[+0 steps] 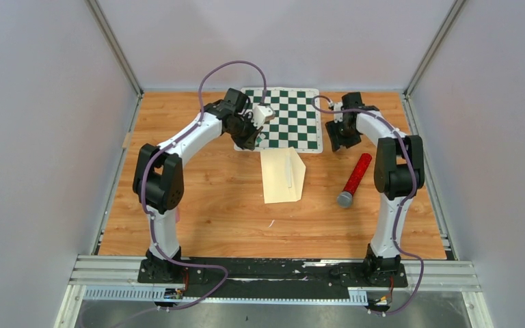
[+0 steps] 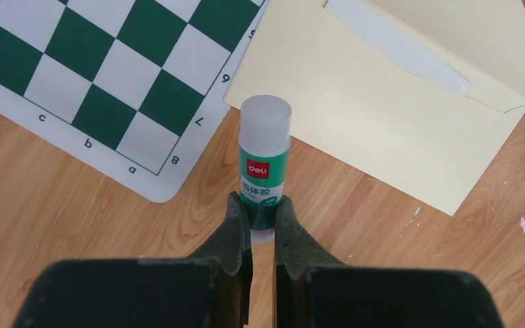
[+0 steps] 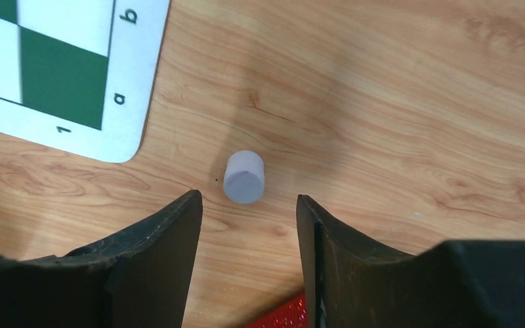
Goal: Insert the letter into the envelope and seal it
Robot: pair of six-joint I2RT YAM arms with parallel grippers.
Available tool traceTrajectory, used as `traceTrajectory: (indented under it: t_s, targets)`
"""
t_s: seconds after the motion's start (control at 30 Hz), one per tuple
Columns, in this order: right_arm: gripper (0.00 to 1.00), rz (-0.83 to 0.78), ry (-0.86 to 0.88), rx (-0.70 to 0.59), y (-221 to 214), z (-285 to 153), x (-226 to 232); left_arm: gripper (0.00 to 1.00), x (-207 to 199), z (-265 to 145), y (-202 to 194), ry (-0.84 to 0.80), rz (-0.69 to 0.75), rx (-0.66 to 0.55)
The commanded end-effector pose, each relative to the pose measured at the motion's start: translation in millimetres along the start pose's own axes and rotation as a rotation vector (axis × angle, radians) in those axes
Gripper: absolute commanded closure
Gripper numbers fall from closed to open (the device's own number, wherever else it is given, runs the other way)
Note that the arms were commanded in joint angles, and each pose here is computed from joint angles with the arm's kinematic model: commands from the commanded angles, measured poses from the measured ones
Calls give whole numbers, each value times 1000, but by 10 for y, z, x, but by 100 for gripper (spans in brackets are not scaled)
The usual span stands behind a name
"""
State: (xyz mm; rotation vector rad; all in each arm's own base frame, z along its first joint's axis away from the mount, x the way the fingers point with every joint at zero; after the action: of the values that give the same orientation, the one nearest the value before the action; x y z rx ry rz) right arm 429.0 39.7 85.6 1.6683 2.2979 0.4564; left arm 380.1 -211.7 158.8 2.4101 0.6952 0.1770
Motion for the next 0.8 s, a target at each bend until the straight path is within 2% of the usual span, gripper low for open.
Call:
traceTrajectory:
  t_s: [0.0, 0.17, 0.3, 0.4, 0.5, 0.6, 0.67, 0.77]
  targets:
    - [46, 52, -53, -147, 451, -737, -191, 100, 104, -337, 343, 48, -16, -118]
    - [46, 104, 22, -395, 976, -1471, -216, 100, 221, -730, 819, 47, -62, -292]
    - [46, 163, 312, -633, 1372, -1980, 128, 100, 139, -1139, 1300, 1, -17, -505]
    - [51, 134, 586, -797, 1584, -2304, 452, 100, 69, -1417, 1626, -20, 38, -701]
    - [54, 43, 747, -941, 1743, -2570, 769, 100, -58, -1656, 1796, -98, 76, -844]
    - [52, -100, 901, -1005, 1798, -2781, 1012, 100, -129, -1809, 1908, -166, 157, -972]
    - [48, -139, 973, -1023, 1825, -2869, 1109, 100, -123, -1899, 1953, -191, 163, -1017]
    - [45, -204, 1070, -1013, 1844, -2978, 1249, 100, -100, -1900, 1956, -287, 145, -1011]
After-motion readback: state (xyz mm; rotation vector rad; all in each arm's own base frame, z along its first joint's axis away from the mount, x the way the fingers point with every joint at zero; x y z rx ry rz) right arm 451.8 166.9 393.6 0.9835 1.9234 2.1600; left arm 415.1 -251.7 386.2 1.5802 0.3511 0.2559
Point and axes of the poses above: each gripper's point midway between its finger pads, its own z axis out along the fingers, its own x axis along the line the jaws close on, y = z × x, the point moved 6 cm from there along -z, back along the fingers
